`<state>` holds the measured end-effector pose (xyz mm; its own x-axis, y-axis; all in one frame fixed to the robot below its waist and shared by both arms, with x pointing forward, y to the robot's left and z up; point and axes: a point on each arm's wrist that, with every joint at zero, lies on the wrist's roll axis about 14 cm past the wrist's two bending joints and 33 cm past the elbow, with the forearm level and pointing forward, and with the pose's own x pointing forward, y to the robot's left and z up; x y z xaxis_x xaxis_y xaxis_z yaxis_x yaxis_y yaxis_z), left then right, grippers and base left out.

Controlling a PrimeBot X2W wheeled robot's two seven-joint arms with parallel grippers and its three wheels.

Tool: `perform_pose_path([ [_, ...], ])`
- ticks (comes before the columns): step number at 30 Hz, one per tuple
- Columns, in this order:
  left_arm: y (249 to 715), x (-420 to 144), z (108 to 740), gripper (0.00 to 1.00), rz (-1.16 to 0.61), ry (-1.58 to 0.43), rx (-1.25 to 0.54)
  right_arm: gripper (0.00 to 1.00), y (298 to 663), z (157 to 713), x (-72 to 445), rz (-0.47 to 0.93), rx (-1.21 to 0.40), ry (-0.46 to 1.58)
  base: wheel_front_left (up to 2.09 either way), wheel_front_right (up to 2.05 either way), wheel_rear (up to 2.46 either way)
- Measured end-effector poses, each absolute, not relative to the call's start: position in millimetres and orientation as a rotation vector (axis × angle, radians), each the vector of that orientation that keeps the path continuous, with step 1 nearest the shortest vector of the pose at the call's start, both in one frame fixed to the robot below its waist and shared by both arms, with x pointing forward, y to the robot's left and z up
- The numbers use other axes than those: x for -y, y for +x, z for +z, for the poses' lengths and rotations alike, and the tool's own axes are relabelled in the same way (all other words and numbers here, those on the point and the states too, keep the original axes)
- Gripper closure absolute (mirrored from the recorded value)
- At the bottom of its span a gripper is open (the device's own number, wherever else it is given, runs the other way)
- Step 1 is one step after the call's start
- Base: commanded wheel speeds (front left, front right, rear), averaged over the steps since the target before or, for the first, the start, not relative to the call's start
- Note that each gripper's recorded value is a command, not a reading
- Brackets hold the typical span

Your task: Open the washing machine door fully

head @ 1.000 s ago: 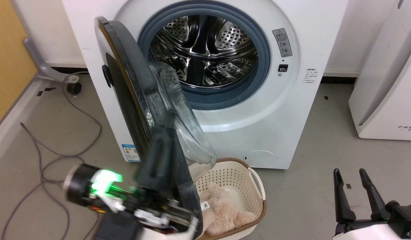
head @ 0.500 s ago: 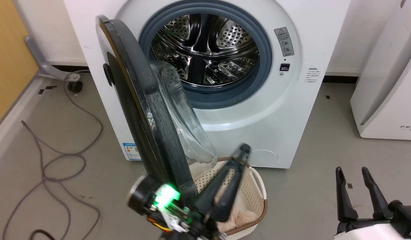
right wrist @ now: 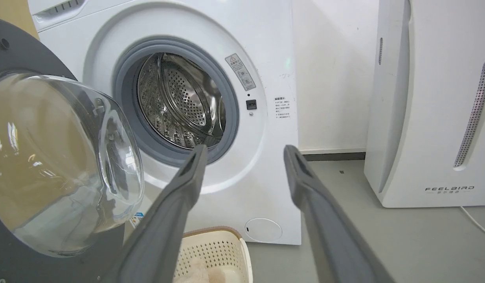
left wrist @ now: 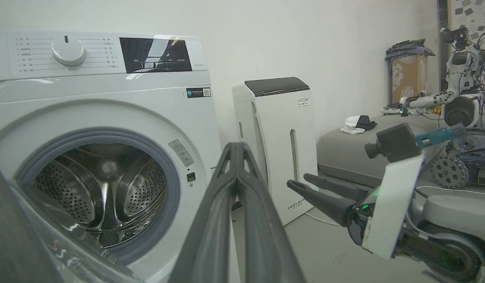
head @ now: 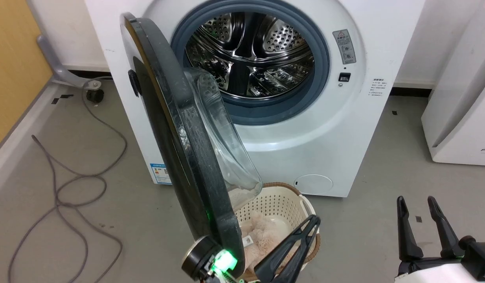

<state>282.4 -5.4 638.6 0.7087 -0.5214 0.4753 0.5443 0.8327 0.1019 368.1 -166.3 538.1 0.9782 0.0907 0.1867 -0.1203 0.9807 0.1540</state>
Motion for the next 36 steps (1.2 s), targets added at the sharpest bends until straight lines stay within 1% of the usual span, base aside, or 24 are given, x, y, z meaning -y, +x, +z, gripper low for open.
perform_pose_path([
  [8, 289, -5, 601, 1.0, -0.535, -0.048, 0.383, 0.0, 371, 534, 164, 0.112, 0.168, 0.165, 0.0, 0.0, 0.0],
  [18, 303, -29, 566, 1.0, -0.437, -0.037, 0.269, 0.0, 375, 530, 160, 0.124, 0.153, 0.158, 0.0, 0.0, 0.0],
  [27, 315, -58, 549, 1.0, -0.326, -0.032, 0.213, 0.0, 380, 526, 154, 0.141, 0.141, 0.151, 0.0, 0.0, 0.0],
  [36, 312, -74, 551, 1.0, -0.267, -0.038, 0.218, 0.0, 387, 526, 135, 0.195, 0.138, 0.155, 0.0, 0.0, 0.0],
])
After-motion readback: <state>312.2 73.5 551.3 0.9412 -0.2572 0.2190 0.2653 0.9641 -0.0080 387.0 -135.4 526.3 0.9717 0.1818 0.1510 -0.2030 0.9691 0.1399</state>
